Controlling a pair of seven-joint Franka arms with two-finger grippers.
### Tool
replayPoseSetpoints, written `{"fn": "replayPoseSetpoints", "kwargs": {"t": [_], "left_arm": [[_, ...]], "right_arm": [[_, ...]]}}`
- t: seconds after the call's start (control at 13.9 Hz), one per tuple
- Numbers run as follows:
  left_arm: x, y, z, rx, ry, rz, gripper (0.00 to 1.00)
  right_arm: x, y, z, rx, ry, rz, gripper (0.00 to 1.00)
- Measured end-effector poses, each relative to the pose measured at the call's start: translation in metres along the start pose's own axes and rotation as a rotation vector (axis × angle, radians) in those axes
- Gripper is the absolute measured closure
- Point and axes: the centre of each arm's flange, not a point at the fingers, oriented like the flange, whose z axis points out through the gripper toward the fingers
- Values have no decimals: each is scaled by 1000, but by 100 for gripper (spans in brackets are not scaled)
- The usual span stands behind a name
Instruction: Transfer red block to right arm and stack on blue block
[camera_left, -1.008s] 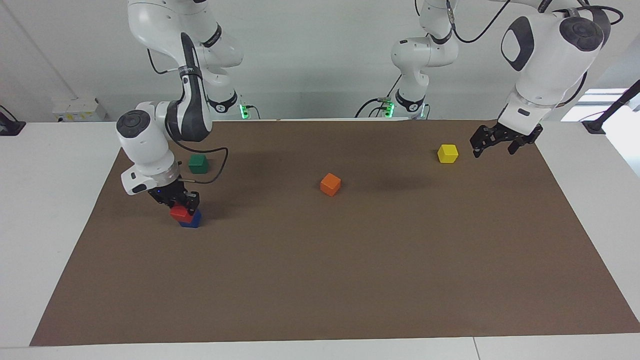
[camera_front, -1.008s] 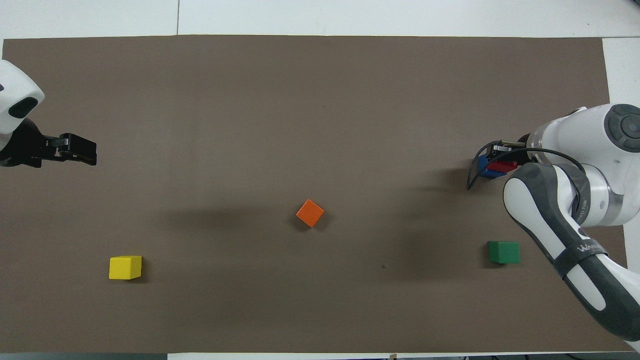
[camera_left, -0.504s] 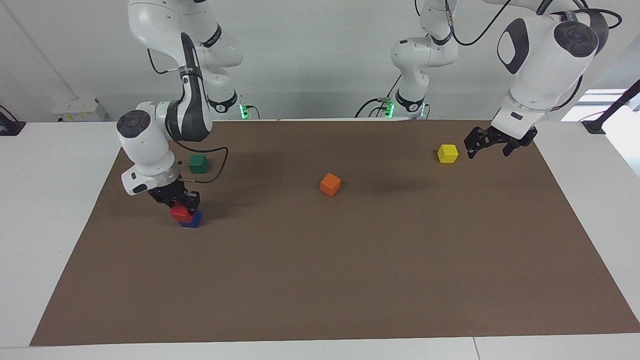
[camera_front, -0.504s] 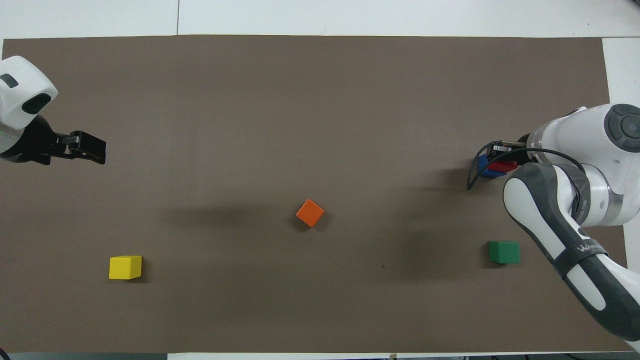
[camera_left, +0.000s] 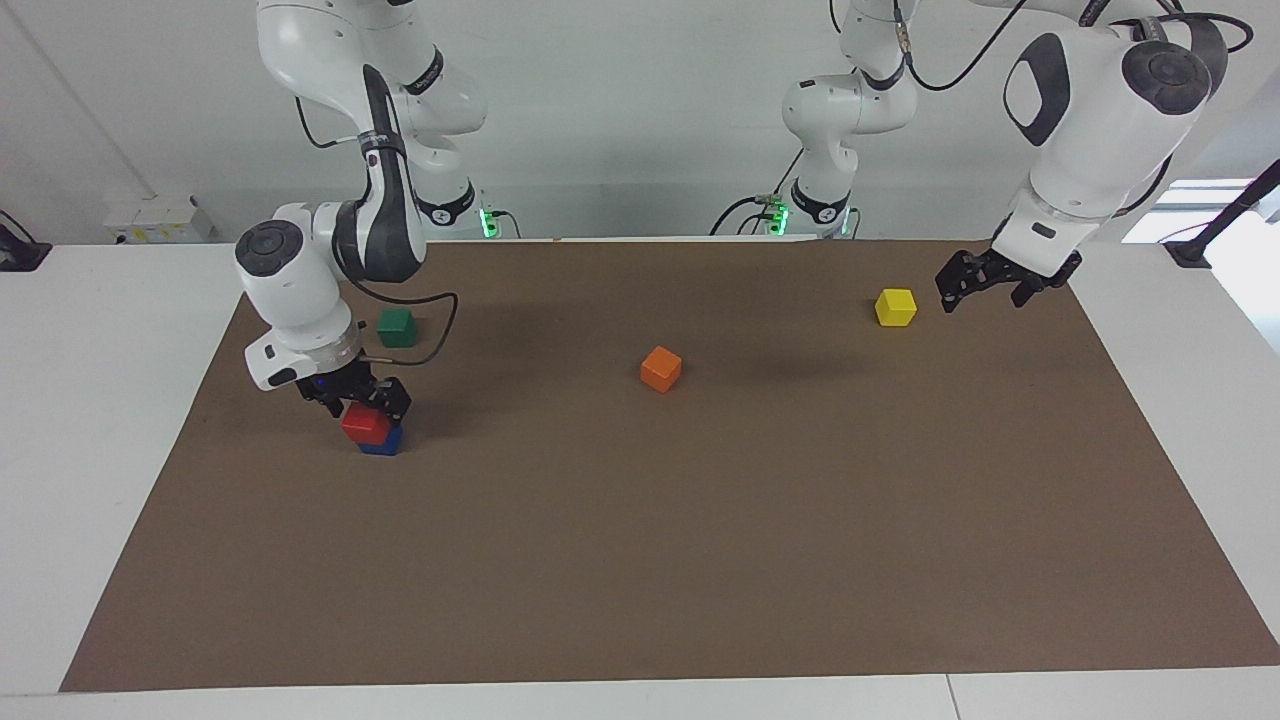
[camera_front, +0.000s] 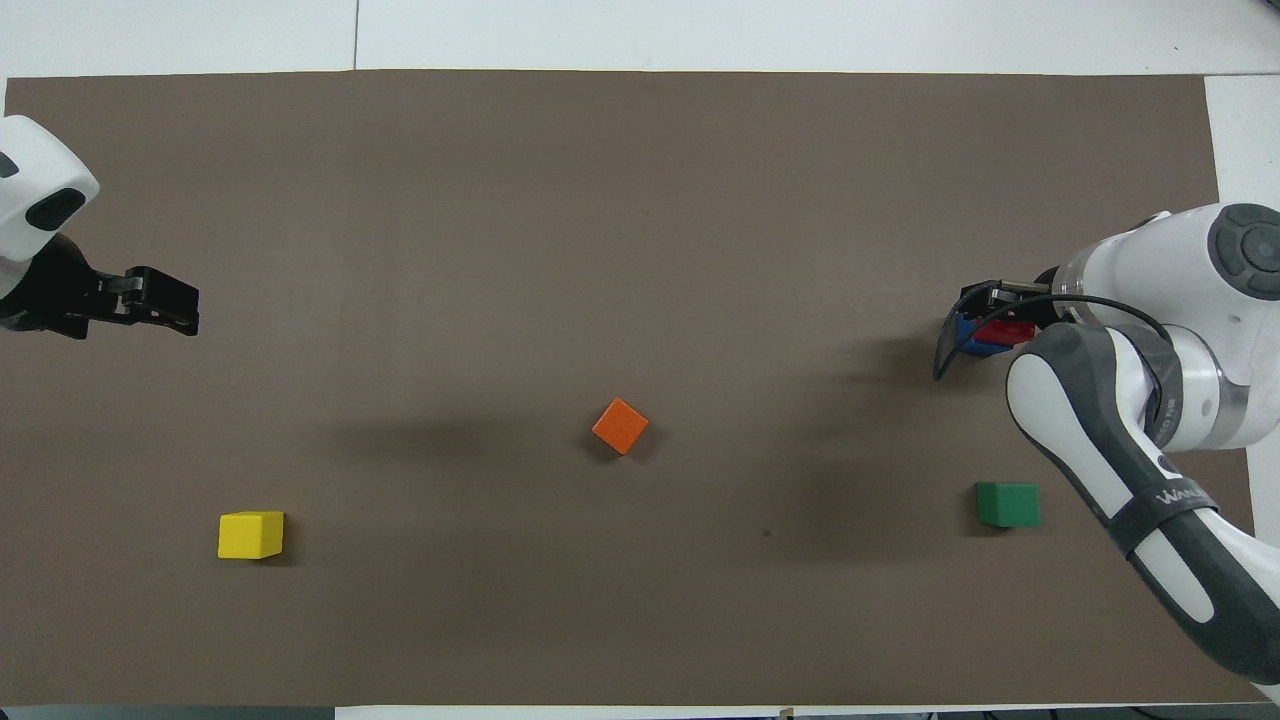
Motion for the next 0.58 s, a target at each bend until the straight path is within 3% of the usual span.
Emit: {"fn": "replayPoseSetpoints", "kwargs": {"t": [0.58], "left_arm": [[-5,6,-12,1,20,10,0]], "right_arm": [[16,-8,-113,-17,-55,-27,0]]}}
